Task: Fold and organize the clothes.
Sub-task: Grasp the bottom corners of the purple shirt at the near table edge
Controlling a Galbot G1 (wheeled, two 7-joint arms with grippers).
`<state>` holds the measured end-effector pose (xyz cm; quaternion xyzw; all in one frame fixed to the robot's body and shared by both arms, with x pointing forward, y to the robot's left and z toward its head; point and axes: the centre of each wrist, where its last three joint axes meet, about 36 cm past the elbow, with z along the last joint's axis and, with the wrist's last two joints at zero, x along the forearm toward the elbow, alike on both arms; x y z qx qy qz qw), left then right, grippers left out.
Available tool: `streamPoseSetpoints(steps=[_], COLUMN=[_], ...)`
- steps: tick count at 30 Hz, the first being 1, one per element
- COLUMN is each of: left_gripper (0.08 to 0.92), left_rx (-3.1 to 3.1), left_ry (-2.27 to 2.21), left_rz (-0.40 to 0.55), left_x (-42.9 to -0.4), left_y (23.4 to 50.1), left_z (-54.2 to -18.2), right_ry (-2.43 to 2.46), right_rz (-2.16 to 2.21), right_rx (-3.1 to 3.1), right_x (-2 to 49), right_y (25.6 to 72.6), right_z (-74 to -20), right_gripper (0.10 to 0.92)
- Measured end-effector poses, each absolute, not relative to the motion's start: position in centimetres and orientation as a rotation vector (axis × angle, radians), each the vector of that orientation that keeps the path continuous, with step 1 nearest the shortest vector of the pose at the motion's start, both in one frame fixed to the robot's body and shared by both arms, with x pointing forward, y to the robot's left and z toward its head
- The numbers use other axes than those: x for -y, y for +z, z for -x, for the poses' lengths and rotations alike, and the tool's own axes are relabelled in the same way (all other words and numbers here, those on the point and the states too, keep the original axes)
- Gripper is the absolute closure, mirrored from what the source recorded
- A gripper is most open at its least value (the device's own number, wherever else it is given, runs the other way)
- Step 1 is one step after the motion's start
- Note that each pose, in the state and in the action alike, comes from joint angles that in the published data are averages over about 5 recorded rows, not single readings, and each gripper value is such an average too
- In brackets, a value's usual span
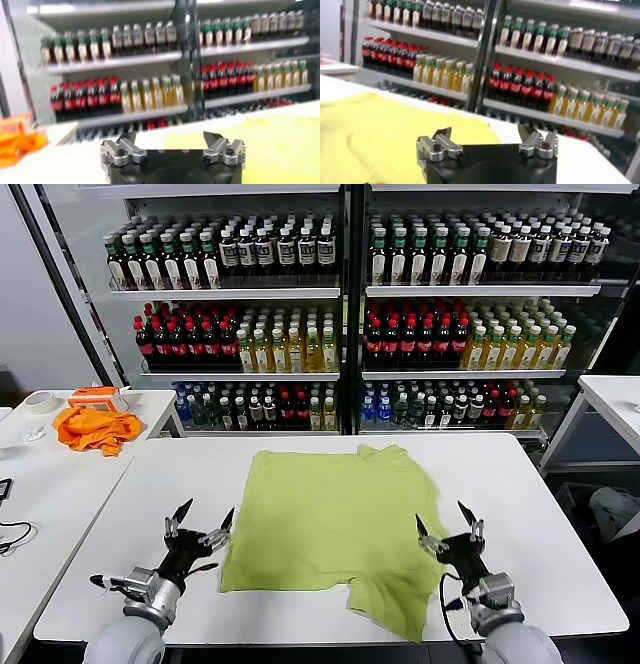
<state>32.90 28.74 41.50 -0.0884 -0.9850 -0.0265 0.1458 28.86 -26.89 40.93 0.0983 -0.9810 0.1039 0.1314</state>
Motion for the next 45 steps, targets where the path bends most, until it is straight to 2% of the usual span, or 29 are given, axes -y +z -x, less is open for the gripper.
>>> streamPoseSetpoints(steps=[6, 14, 36, 39, 41, 45], left_gripper=[0.177, 0.177, 0.177, 0.178, 0.188, 0.284], left_rx=[2.737, 2.622, 2.552, 2.556, 2.562, 2.572], left_ry=[-0.018, -0.001, 0.029, 0.029, 0.024, 0.003], left_rz=[0.265, 0.232, 0.191, 0.19, 0.189, 0.187], left_x=[-27.9, -27.7, -27.5, -27.4, -27.3, -27.6], left_y=[41.9, 41.6, 39.8, 39.6, 39.4, 39.0], left_z=[-31.1, -29.7, -29.2, -29.1, -29.2, -29.3], right_ry=[0.278, 0.241, 0.142, 0.127, 0.122, 0.111], right_rz=[-0.294, -0.279, -0.222, -0.209, -0.204, -0.209], right_rx=[2.79, 2.732, 2.652, 2.642, 2.637, 2.623], right_x=[26.5, 25.8, 23.4, 23.2, 23.1, 22.9], right_y=[40.4, 39.5, 38.7, 38.4, 38.3, 38.1], right_z=[-26.6, -24.6, -22.5, -22.5, -22.5, -22.6], right_gripper=[0.2, 0.2, 0.2, 0.225, 0.271, 0.384])
